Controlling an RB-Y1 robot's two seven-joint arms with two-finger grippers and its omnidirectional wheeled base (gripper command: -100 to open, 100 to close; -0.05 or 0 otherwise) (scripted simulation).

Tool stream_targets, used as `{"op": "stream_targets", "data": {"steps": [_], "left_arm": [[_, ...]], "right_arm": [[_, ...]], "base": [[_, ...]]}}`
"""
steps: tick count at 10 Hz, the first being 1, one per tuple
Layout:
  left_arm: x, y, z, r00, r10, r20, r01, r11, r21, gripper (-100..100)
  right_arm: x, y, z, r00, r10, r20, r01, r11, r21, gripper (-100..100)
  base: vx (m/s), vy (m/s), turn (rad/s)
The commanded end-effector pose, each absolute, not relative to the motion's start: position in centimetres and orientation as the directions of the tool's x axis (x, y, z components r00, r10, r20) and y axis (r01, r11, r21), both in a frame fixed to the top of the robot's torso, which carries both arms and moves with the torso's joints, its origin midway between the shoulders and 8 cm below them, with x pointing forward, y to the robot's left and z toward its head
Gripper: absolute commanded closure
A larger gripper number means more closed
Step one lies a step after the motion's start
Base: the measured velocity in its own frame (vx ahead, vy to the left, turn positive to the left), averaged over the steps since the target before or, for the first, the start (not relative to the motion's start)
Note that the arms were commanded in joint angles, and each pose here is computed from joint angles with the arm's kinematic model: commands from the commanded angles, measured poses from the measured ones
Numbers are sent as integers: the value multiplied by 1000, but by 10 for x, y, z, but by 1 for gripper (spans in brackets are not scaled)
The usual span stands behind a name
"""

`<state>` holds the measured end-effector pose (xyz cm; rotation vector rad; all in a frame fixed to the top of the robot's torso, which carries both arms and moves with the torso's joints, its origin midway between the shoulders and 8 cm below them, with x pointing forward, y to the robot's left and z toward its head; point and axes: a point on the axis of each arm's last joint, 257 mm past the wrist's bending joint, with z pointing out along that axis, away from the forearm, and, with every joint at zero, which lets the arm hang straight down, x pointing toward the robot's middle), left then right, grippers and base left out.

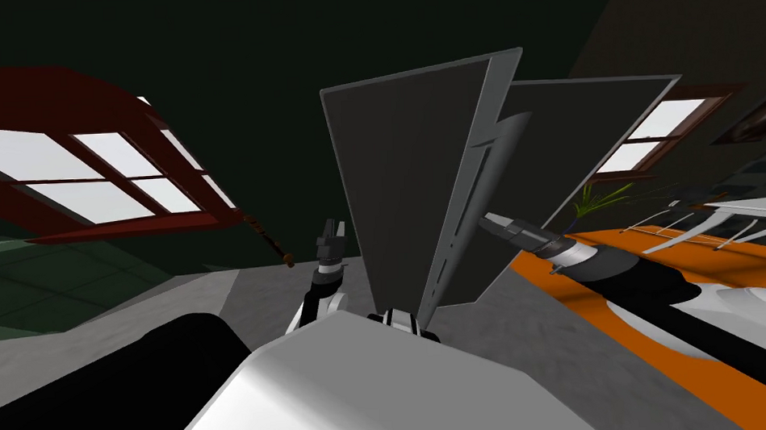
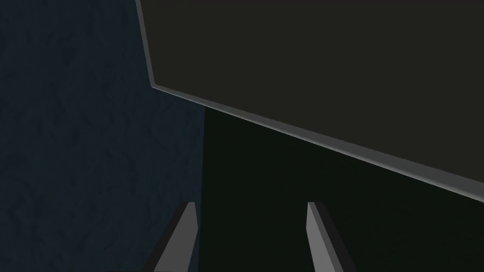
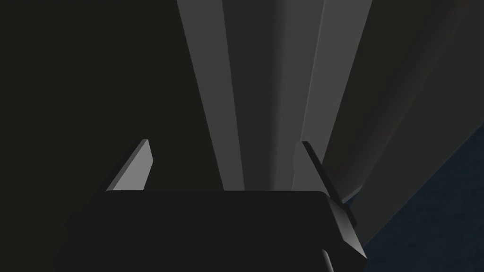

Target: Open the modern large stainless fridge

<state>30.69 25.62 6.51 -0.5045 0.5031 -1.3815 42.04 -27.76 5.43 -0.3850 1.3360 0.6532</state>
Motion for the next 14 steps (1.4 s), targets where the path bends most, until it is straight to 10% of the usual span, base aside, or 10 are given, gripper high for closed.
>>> {"op": "stream_targets", "data": {"steps": [1, 14], "left_arm": [[307, 256, 65, 120, -992, -40, 785, 119, -607, 0], [307, 256, 65, 120, -992, -40, 785, 119, -607, 0]], "right_arm": [[429, -286, 63, 124, 113, -986, -631, 776, 9, -100], [458, -314, 128, 258, -288, -922, -569, 726, -386, -100]], "base": [[-17, 58, -33], [-17, 48, -27]]}}
